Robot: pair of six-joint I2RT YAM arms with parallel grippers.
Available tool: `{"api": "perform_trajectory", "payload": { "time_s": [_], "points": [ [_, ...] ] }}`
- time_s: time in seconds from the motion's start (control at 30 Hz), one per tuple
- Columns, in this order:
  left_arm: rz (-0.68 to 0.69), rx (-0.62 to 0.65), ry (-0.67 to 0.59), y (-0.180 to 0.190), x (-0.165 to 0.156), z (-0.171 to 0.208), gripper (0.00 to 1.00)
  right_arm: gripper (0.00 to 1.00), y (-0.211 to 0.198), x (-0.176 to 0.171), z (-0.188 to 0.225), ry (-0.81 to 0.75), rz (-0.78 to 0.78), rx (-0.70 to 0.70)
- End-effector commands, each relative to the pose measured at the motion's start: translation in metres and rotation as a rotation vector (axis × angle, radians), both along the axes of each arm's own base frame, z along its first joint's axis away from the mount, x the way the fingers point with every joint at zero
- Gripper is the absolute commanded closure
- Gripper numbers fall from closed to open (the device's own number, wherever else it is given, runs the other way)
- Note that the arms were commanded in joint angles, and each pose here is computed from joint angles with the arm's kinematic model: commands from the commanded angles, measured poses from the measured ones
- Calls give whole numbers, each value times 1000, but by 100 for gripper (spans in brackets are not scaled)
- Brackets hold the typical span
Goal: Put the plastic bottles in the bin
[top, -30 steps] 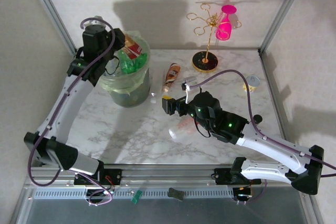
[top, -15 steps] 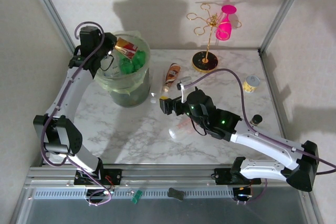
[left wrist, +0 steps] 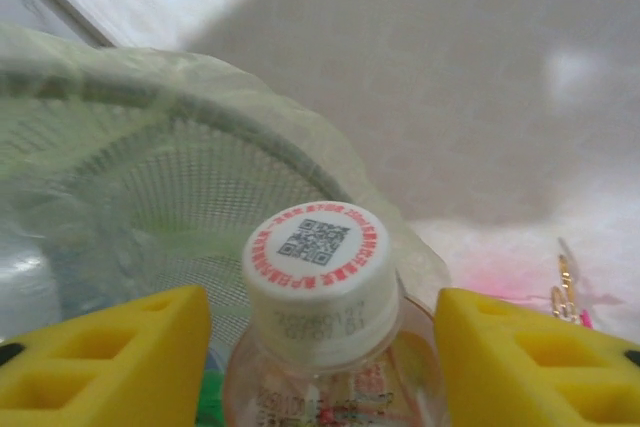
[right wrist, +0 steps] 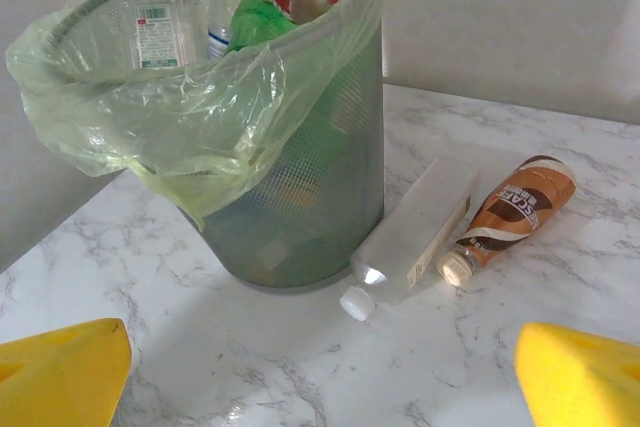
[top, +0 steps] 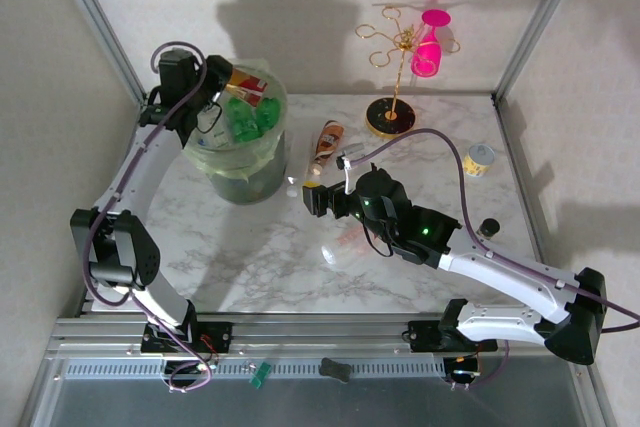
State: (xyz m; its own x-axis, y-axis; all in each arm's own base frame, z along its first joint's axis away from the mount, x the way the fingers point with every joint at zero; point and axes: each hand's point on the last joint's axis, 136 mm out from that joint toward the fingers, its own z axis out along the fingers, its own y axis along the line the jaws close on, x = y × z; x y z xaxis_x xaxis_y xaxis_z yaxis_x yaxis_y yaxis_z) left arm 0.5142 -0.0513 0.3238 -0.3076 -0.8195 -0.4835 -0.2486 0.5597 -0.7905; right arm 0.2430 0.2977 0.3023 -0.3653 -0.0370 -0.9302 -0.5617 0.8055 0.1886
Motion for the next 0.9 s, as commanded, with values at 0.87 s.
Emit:
{"api": "perform_trajectory", "payload": {
  "time_s": [0.87],
  "points": [
    [-111,193,-95,-49,-27,39,63,2,-31,28,3,38,-171,19]
  ]
}}
